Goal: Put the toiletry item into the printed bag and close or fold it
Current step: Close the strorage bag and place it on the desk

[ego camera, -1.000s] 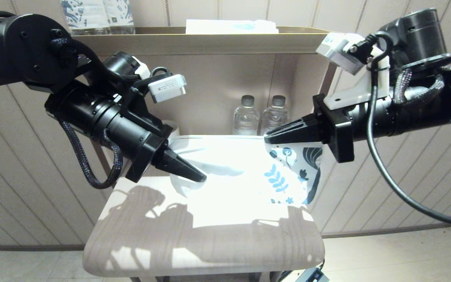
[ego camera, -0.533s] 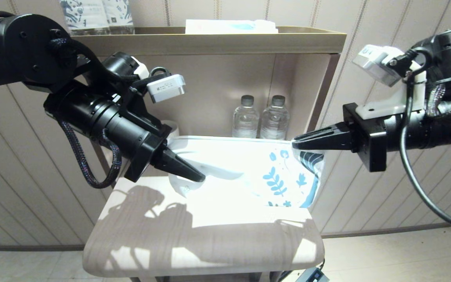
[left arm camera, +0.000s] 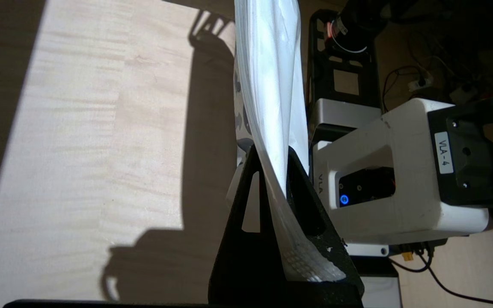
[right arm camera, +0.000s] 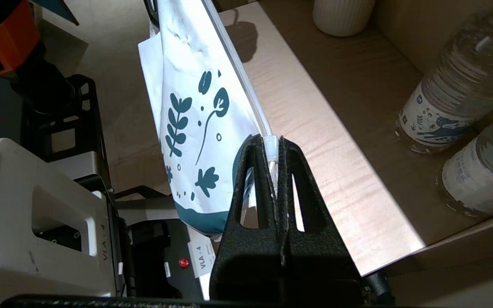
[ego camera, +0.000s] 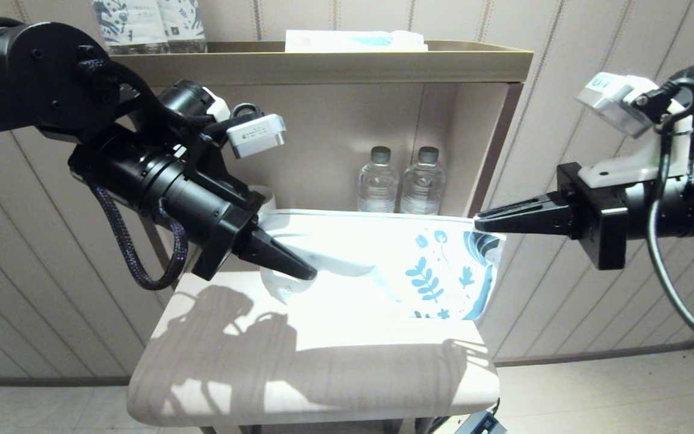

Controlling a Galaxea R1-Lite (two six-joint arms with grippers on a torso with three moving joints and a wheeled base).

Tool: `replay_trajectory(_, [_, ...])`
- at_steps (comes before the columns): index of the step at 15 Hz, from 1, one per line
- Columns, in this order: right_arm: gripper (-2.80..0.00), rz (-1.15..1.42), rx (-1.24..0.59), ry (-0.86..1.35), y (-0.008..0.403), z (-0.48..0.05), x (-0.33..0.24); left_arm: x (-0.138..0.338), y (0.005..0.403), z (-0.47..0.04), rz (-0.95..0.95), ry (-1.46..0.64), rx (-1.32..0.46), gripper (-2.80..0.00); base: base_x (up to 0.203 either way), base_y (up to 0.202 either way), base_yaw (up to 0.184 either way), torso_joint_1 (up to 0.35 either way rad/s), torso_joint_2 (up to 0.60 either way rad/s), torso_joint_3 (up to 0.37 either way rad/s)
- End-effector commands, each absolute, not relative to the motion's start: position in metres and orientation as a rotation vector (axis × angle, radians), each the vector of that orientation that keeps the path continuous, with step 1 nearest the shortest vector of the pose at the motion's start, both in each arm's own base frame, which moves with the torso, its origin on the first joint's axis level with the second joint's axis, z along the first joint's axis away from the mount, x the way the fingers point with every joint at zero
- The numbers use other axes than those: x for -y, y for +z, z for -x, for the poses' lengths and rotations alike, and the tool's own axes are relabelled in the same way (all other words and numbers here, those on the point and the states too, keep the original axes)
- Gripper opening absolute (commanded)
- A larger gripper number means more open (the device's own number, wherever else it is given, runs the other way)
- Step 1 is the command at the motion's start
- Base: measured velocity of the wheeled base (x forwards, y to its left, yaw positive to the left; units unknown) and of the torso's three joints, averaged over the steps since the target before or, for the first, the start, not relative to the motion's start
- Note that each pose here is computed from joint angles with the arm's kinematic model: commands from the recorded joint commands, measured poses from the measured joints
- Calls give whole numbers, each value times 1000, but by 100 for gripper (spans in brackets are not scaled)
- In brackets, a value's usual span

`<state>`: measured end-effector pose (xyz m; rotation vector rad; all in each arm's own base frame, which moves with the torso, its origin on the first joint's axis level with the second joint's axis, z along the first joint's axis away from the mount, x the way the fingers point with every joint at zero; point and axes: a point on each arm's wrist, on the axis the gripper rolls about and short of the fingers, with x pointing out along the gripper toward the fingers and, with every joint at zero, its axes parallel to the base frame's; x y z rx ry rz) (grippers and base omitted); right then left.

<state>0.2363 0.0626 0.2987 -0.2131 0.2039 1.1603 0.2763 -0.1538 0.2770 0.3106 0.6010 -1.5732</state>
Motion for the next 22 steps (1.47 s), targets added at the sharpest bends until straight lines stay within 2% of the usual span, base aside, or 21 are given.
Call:
replay_trajectory(1, [-280, 211, -203, 1159, 298, -234, -60, 154, 276, -276, -308, -1578, -606, -280, 0, 0, 0, 0, 0, 0])
replay_trajectory(15, [-280, 266, -170, 1173, 288, -232, -63, 155, 276, -277, -308, -1583, -595, -280, 0, 0, 0, 0, 0, 0])
replay_trajectory(16, [0, 276, -140, 1170, 291, -233, -64, 155, 277, -276, -311, -1582, -592, -280, 0, 0, 0, 0, 0, 0])
replay_trajectory(22, [0, 272, -116, 1166, 298, -234, -62, 155, 273, -277, -309, -1578, -612, -280, 0, 0, 0, 0, 0, 0])
